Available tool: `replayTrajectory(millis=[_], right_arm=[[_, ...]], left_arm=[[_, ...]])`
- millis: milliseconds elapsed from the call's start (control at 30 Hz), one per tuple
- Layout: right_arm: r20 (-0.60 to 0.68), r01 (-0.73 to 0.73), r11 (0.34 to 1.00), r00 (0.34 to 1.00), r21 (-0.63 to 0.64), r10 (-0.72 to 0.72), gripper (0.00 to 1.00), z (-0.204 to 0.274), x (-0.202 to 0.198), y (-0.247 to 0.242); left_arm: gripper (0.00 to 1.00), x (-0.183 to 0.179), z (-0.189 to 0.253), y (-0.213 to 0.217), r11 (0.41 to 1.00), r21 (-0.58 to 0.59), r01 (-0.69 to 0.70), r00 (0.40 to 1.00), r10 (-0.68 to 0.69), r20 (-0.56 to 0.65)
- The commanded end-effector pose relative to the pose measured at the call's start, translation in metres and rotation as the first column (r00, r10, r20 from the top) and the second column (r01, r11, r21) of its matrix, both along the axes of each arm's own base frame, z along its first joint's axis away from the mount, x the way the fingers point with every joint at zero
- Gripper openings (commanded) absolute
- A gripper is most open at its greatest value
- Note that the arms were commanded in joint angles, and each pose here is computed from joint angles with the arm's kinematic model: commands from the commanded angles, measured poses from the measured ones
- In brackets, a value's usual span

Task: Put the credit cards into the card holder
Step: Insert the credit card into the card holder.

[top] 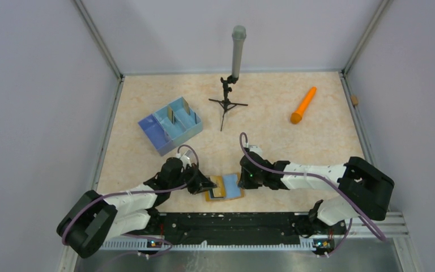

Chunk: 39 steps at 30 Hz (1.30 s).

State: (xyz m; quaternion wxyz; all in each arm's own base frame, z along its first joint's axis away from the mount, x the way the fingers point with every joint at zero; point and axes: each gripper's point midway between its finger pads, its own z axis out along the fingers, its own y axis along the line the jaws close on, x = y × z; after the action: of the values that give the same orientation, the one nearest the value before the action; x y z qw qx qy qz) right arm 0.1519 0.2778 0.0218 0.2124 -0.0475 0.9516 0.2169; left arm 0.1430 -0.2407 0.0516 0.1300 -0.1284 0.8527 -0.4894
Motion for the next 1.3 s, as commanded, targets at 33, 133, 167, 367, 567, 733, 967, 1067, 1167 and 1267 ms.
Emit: replayTrajectory(millis=[33,133,167,367,567,733,967,1067,1167,1267], right_arm=[[0.012,0.003,0.999,1.000,-0.035,-0.002,0.00,0.000,0.004,0.001],[0.010,0.002,0.999,1.000,-0.038,-0.001,0.00,-0.001,0.003,0.001],[0.009,0.000,0.999,1.000,-0.039,0.000,0.00,-0.001,0.003,0.000],[0.008,0.000,0.999,1.000,-0.042,0.000,0.00,-0.002,0.003,0.001],[0.008,0.001,0.999,1.000,-0.044,-0.001,0.00,-0.002,0.004,0.001],[0.009,0.003,0.999,1.000,-0.048,-0.003,0.00,-0.001,0.004,0.000],[0.012,0.005,0.999,1.000,-0.049,-0.005,0.00,-0.001,0.004,-0.001],[0.012,0.005,0.999,1.000,-0.051,-0.005,0.00,-0.001,0.004,-0.001],[0.012,0.007,0.999,1.000,-0.052,-0.006,0.00,-0.001,0.005,-0.001],[0.014,0.006,0.999,1.000,-0.051,-0.005,0.00,0.000,0.005,-0.001]], left_arm=[[0.00,0.000,0.005,-0.004,0.999,-0.023,0.038,0.998,-0.037,0.048],[0.00,-0.002,0.004,-0.005,0.998,-0.026,0.053,0.998,-0.052,0.043],[0.00,-0.002,0.004,-0.006,0.998,-0.027,0.058,0.997,-0.057,0.044],[0.00,-0.004,-0.001,-0.006,0.998,-0.014,0.068,0.998,-0.068,0.019],[0.00,-0.005,-0.005,-0.006,0.997,-0.006,0.075,0.997,-0.075,0.011],[0.00,-0.005,-0.011,-0.006,0.997,0.004,0.077,0.997,-0.077,-0.008],[0.00,-0.003,-0.019,-0.004,0.998,0.028,0.059,0.998,-0.058,-0.022],[0.00,-0.001,-0.022,-0.002,0.998,0.039,0.044,0.999,-0.043,-0.016],[0.00,0.003,-0.022,-0.001,0.998,0.048,0.029,1.000,-0.029,0.004],[0.00,0.004,-0.024,0.000,0.998,0.060,0.029,0.999,-0.030,0.012]])
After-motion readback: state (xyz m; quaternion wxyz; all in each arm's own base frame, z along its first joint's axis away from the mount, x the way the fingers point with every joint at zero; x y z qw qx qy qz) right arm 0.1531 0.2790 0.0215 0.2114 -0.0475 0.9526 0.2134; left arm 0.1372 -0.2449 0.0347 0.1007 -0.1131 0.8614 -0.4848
